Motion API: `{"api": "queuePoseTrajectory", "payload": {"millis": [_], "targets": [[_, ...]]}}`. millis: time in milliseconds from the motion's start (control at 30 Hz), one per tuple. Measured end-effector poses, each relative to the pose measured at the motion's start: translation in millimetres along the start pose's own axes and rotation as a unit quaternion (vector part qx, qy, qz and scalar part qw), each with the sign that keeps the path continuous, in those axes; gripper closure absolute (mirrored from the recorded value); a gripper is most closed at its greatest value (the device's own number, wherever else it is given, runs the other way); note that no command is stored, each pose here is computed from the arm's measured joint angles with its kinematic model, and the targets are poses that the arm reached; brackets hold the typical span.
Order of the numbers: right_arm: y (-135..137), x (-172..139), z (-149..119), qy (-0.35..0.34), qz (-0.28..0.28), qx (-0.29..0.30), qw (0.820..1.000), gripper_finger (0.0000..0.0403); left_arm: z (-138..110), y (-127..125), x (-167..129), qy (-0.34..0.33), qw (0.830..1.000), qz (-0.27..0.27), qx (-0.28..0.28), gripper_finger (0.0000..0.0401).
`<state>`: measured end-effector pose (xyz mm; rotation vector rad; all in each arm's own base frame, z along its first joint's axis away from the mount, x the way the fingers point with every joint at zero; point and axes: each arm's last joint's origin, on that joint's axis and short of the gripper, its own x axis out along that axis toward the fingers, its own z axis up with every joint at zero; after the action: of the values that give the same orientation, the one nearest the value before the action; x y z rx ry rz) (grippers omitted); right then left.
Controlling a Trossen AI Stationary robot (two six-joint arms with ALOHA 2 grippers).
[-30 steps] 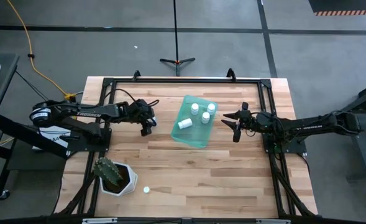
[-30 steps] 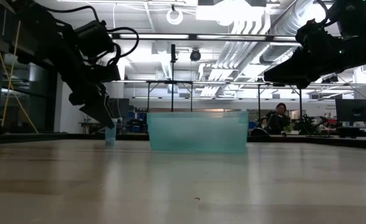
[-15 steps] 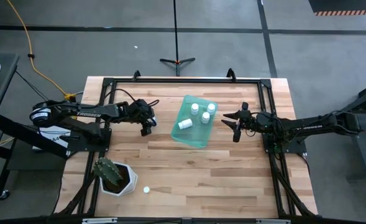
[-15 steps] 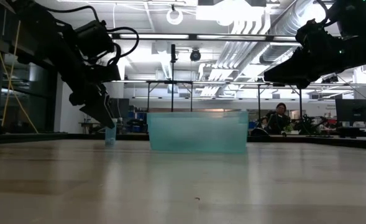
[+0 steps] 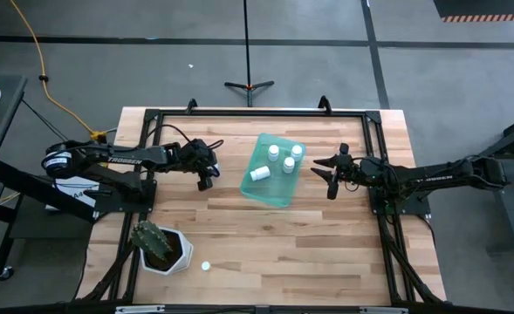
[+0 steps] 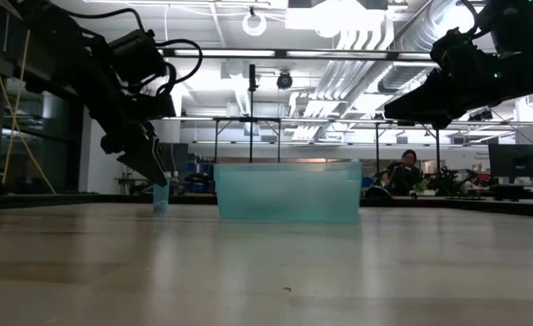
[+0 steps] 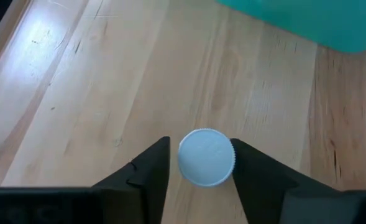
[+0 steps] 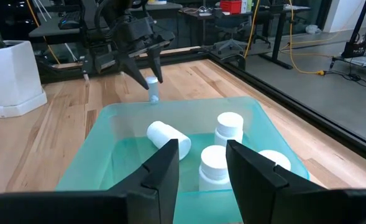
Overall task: Pick and place pill bottles into a basket
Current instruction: Put the blue pill bottle into the blue bin
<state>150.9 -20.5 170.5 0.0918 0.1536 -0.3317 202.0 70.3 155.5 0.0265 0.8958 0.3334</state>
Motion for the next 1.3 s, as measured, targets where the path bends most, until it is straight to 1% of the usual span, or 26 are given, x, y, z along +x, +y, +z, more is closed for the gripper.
{"api": "queuePoseTrajectory", "payload": {"millis": [167, 267, 367, 467, 600, 700, 833, 967, 1133, 1200, 1300], "targets": [[0.1, 0.0, 0.0, 0.000, 0.000, 0.000, 1.000, 0.0279, 0.3, 0.0, 0.0, -0.002, 1.000, 0.000, 0.013, 0.0237], [0.0, 0.0, 0.0, 0.000, 0.000, 0.000, 1.000, 0.0279, 2.3, 0.2, 0.0, -0.012, 1.000, 0.001, 0.013, 0.0248], [0.0, 0.0, 0.0, 0.000, 0.000, 0.000, 1.000, 0.0279, 5.7, 0.7, -0.2, -0.029, 1.000, 0.004, 0.011, 0.0244], [0.1, 0.0, 0.0, 0.000, 0.000, 0.000, 1.000, 0.0279, 11.1, 1.1, -1.1, -0.050, 0.999, 0.001, 0.010, 0.0230], [0.0, 0.0, 0.0, 0.000, 0.000, 0.000, 1.000, 0.0279, 29.7, 4.0, -7.1, -0.083, 0.997, 0.003, 0.007, 0.0222], [0.0, 0.0, 0.0, 0.000, 0.000, 0.000, 1.000, 0.0279, 44.0, 6.5, -12.8, -0.105, 0.994, 0.006, 0.005, 0.0232], [0.0, 0.0, 0.0, 0.000, 0.000, 0.000, 1.000, 0.0279, 64.2, 9.7, -21.2, -0.155, 0.988, 0.008, 0.002, 0.0249], [0.1, 0.0, 0.0, 0.000, 0.000, 0.000, 1.000, 0.0279, 78.1, 10.1, -27.7, -0.203, 0.979, -0.019, 0.015, 0.0244], [0.1, 0.0, 0.0, 0.000, 0.000, 0.000, 1.000, 0.0279, 86.7, 10.2, -32.1, -0.248, 0.968, -0.035, 0.019, 0.0224], [0.0, 0.0, 0.0, 0.000, 0.000, 0.000, 1.000, 0.0279, 89.0, 10.0, -33.4, -0.262, 0.964, -0.044, 0.021, 0.0226], [0.1, 0.0, 0.1, 0.000, 0.000, 0.000, 1.000, 0.0279, 93.5, 9.3, -31.6, -0.286, 0.956, -0.058, 0.026, 0.0240]]}}
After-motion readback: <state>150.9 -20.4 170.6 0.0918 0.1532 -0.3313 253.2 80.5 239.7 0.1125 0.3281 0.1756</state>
